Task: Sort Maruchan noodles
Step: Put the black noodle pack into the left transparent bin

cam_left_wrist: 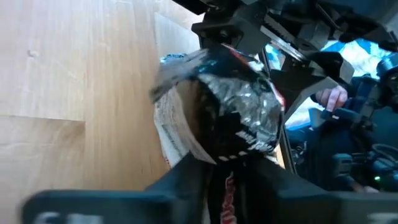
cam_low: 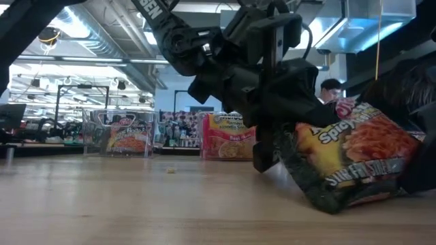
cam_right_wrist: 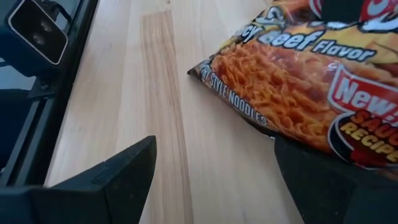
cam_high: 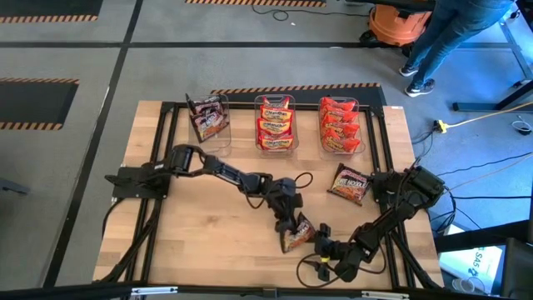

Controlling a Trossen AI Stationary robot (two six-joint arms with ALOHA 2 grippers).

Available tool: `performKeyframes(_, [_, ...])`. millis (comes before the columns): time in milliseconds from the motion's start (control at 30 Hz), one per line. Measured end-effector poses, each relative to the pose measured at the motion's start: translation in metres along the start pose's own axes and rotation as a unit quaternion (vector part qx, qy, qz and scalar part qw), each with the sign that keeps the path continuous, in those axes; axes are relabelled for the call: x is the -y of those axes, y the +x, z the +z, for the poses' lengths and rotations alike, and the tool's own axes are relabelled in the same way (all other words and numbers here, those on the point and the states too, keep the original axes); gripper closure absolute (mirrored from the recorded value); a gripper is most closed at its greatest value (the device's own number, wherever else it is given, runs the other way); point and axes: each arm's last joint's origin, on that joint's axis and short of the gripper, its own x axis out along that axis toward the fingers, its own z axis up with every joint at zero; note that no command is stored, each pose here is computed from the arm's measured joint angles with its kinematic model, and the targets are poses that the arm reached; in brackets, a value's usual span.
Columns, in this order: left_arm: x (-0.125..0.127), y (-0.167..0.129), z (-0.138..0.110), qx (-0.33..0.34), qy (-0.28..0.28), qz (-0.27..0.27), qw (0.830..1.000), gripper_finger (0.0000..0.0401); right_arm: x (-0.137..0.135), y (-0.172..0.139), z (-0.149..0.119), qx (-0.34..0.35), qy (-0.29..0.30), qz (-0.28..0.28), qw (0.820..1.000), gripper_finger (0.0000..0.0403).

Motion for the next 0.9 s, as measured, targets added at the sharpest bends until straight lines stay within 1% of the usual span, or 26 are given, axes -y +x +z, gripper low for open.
performKeyframes(100, [0.002,0.002,-0.002,-0.002,0.009,0.0,1.0,0.0373,0.0,0.0,0.0,-0.002,0.0,0.002,1.0,0.0082])
performKeyframes(133, [0.003,0.002,-0.002,-0.003,0.011,-0.001,1.0,0.0384,0.0,0.0,0.0,-0.002,0.0,0.003,1.0,0.0082])
performKeyframes(300, [0.011,0.002,-0.003,0.001,0.018,0.006,1.0,0.0387,-0.001,0.0,0.0,-0.001,0.002,0.004,1.0,0.0082])
performKeyframes(467, [0.037,-0.011,0.002,-0.002,0.053,0.032,0.998,0.0395,0.0,0.0,0.001,0.003,0.004,0.001,1.0,0.0082])
performKeyframes(567, [0.055,-0.029,0.006,-0.011,0.075,0.064,0.995,0.0395,-0.001,0.0,0.002,0.006,0.006,0.002,1.0,0.0082])
performKeyframes(667, [0.072,-0.051,0.012,-0.015,0.092,0.094,0.991,0.0395,-0.002,0.0,0.004,0.023,0.014,0.0,1.0,0.0082])
performKeyframes(833, [0.095,-0.088,0.013,-0.036,0.114,0.169,0.978,0.0395,-0.002,0.0,0.007,0.05,0.008,-0.014,0.999,0.0082])
performKeyframes(900, [0.104,-0.103,0.012,-0.044,0.122,0.191,0.973,0.0395,0.001,0.002,0.009,0.056,0.008,-0.026,0.998,0.0082])
